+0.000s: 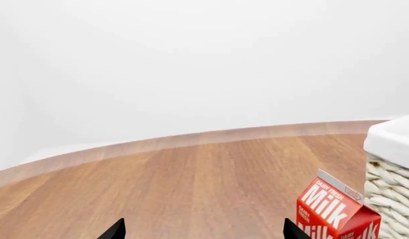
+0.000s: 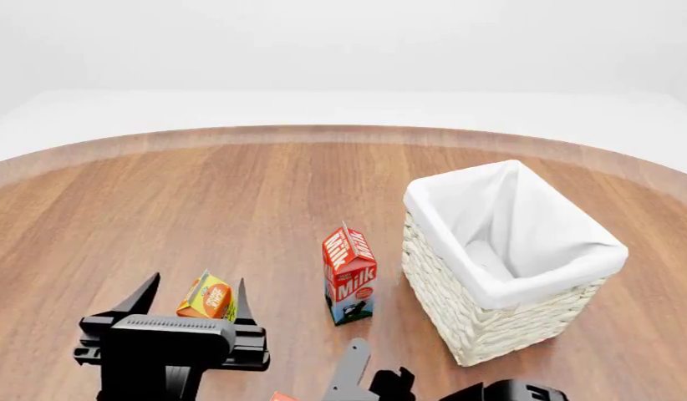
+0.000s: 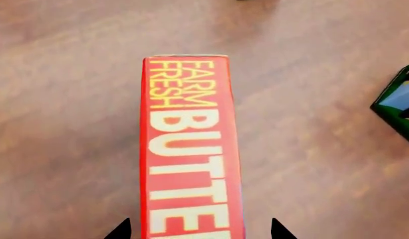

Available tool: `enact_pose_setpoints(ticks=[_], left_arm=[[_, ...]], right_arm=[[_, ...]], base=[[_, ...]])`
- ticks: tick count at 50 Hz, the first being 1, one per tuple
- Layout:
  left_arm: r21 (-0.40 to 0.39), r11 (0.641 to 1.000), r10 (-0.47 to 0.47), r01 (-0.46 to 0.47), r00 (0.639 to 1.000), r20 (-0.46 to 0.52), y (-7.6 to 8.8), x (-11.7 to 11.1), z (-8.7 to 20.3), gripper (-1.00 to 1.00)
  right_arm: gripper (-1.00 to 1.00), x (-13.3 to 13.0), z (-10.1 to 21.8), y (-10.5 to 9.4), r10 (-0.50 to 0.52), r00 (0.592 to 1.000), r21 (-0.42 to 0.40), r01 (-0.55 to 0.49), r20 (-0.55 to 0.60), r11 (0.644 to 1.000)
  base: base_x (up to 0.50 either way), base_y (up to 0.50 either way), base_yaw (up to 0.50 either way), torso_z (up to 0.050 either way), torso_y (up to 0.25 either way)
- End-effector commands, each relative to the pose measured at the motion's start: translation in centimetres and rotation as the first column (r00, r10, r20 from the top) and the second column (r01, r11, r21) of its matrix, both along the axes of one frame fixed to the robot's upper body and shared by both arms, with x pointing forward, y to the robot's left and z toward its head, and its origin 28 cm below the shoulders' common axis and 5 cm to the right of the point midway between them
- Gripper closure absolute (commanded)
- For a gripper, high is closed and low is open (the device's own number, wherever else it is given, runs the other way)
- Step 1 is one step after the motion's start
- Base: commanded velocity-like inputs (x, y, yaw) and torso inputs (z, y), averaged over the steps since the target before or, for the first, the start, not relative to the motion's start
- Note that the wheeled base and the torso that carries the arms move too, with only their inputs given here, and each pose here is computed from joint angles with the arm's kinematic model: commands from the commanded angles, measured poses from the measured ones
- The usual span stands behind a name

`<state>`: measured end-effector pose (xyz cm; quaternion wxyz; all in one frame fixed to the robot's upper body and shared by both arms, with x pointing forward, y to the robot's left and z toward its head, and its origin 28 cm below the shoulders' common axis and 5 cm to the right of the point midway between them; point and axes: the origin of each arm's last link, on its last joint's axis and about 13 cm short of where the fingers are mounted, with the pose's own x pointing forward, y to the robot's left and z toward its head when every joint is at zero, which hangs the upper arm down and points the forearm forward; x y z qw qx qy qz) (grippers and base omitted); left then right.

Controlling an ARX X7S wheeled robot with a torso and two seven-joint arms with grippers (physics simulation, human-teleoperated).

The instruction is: Pick up the cream cheese box and the butter, and put them in the basket.

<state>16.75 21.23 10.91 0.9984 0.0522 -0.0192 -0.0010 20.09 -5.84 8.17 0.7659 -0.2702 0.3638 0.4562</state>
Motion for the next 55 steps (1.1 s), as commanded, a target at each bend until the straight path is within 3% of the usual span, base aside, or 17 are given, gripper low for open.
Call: enact_pose_setpoints(ticks=[1,7,8,24,55], left_arm=[[0.000,1.000,0.000,0.000,1.000,0.000,0.0,0.0,0.0,-1.00],[0.001,1.000,0.000,0.000,1.000,0.001,0.0,0.0,0.1,-1.00],[0.001,1.000,0.000,0.000,1.000,0.001,0.0,0.0,0.1,-1.00],[0.000,1.000,0.000,0.000,1.000,0.000,0.0,0.1,0.0,-1.00],[-0.001,1.000,0.001,-0.001,1.000,0.001,0.0,0.0,0.0,-1.00]], right_arm=[[-1.00,0.1,-0.5,0.0,-0.005,1.000,-0.012,0.005,-0.005,1.000],[-1.00,-0.1,-0.6,0.1,0.002,1.000,-0.013,-0.002,-0.007,1.000],[1.00,-0.2,-0.6,0.1,0.004,1.000,-0.012,-0.004,0.000,1.000],[1.00,-0.2,-0.3,0.1,-0.008,1.000,0.002,0.008,0.002,1.000],[1.00,0.5,2.5,-0.6,-0.163,0.983,0.049,0.160,0.083,0.986]], base=[[0.00,0.00,0.00,0.000,0.000],[0.00,0.00,0.00,0.000,0.000],[0.00,0.00,0.00,0.000,0.000],[0.00,0.00,0.00,0.000,0.000],[0.00,0.00,0.00,0.000,0.000]])
